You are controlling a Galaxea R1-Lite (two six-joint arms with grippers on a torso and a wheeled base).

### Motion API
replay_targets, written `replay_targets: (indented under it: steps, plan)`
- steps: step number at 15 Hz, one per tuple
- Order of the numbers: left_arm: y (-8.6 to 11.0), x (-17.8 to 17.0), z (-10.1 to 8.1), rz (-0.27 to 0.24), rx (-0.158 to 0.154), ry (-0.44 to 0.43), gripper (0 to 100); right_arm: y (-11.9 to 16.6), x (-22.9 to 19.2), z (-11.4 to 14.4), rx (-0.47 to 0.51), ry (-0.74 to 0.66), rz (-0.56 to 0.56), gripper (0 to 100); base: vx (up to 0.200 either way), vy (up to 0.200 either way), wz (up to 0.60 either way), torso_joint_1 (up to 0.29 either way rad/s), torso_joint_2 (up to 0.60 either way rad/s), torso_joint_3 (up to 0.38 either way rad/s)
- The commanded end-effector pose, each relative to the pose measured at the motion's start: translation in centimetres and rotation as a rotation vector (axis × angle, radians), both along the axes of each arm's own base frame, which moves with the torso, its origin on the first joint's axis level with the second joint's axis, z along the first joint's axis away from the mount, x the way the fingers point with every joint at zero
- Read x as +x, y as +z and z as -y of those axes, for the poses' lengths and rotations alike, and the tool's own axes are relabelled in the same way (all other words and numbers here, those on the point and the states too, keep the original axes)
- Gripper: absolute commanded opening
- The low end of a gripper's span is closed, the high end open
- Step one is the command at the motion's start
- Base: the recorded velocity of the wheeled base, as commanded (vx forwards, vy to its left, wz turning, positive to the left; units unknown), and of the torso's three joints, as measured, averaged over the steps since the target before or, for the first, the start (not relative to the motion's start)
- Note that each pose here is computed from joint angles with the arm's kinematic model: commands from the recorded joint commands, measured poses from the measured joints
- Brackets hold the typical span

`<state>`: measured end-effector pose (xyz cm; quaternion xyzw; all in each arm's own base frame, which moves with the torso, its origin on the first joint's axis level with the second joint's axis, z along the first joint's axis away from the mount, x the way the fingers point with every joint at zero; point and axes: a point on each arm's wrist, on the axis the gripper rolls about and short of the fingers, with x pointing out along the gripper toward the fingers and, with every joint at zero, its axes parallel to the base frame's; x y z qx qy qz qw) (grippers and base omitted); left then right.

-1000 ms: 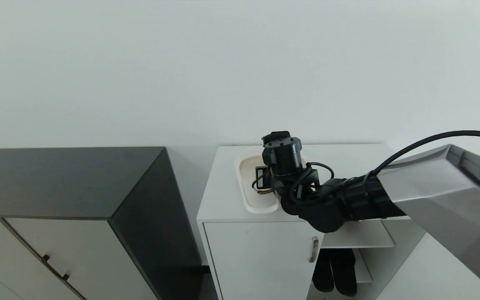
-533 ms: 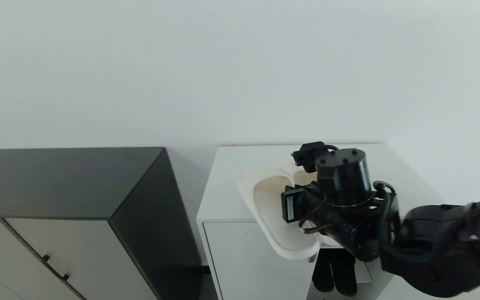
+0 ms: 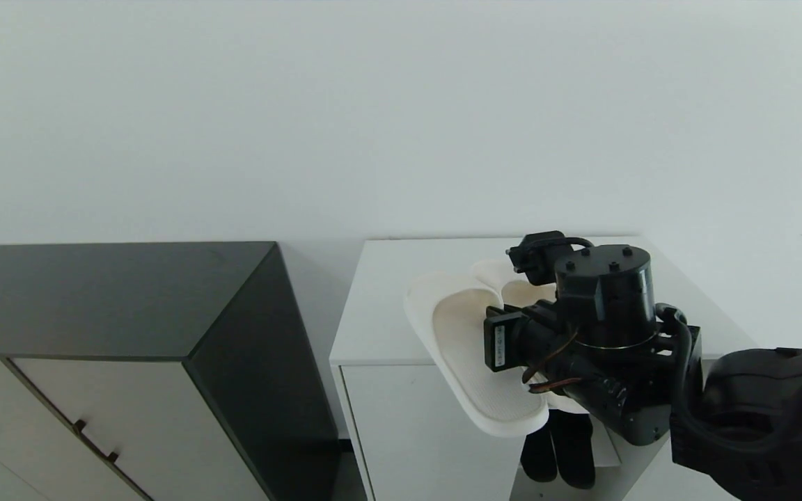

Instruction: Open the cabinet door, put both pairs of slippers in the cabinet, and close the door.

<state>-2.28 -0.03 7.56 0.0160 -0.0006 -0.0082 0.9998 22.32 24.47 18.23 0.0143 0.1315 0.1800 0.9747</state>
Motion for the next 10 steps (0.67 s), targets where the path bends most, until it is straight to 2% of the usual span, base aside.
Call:
replay_targets:
  steps: [1, 9, 10]
  plan:
    - [0.01, 0.0, 0.0, 0.001, -0.001, 0.001, 0, 0.08, -0.03, -0.04, 0.002, -0.001, 0.003, 0, -0.2, 0.0, 0.0, 0.007, 0.0, 0.007]
    - [0.01, 0.0, -0.01, 0.001, -0.001, 0.003, 0, -0.3, -0.08, -0.13, -0.011, 0.001, -0.005, 0, -0.2, 0.0, 0.0, -0.001, 0.0, 0.003]
    - [0.01, 0.0, 0.0, 0.001, -0.003, 0.004, 0, -0.43, -0.08, -0.13, -0.015, 0.001, -0.008, 0, 0.0, 0.0, 0.0, 0.0, 0.0, 0.0]
